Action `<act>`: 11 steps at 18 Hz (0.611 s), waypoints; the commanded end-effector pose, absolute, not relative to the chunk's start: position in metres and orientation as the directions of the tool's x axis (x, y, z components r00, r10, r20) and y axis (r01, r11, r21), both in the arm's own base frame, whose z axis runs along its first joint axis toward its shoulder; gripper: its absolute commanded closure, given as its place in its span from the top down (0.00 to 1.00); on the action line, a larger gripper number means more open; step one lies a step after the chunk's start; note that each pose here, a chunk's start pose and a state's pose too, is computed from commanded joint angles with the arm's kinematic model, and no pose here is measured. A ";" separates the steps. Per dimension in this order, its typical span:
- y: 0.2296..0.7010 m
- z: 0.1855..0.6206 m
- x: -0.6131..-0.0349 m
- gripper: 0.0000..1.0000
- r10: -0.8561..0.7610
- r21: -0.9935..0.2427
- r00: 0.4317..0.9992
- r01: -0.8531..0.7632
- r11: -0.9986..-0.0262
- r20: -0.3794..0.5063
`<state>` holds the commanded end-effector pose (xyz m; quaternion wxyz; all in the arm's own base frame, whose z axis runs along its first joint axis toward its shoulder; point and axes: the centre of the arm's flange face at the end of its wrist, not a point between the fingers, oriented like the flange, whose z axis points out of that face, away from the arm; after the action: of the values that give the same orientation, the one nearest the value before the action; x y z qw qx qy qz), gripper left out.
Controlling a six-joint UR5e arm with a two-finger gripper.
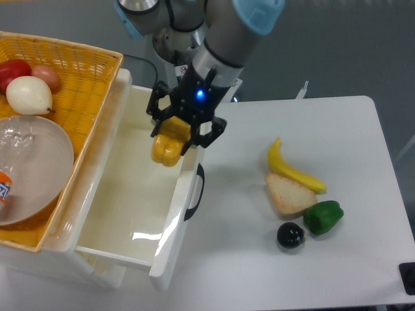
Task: Place the yellow pepper in the upper white drawer
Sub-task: 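Open the gripper to drop the pepper into the drawer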
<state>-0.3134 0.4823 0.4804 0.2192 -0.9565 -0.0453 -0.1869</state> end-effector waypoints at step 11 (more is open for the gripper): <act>0.483 0.485 -0.317 1.00 0.001 -0.419 0.926 0.172 -0.891 0.378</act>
<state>-0.3173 0.4827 0.4850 0.2285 -0.9543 -0.0453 -0.1873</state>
